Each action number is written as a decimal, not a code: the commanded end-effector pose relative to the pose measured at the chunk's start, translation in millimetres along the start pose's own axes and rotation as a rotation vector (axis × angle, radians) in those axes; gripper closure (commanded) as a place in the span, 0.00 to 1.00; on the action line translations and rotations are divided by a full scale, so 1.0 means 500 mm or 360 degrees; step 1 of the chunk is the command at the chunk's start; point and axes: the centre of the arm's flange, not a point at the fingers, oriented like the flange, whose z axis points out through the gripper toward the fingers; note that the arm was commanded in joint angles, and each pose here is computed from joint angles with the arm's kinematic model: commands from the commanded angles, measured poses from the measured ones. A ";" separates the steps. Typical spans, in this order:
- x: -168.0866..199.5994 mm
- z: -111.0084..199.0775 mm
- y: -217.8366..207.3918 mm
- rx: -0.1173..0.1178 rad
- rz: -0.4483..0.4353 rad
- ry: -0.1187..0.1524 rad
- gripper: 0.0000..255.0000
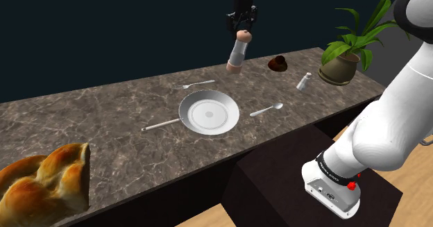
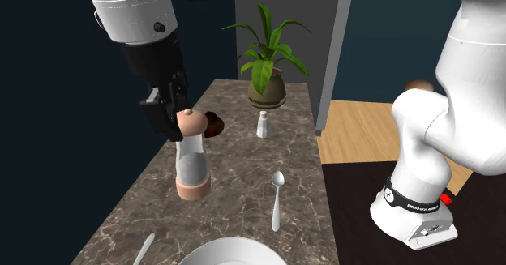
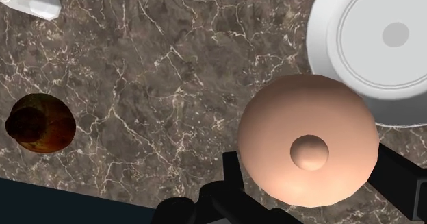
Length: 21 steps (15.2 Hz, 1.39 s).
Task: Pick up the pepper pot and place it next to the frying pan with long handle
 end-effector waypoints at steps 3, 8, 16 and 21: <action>0.002 0.043 -0.008 0.0000 0.0000 0.0001 1.00; 0.006 0.095 -0.016 0.0000 0.0000 0.0001 1.00; 0.013 0.178 -0.029 0.0000 0.0000 0.0001 1.00; 0.017 0.230 -0.038 0.0000 0.0000 0.0001 1.00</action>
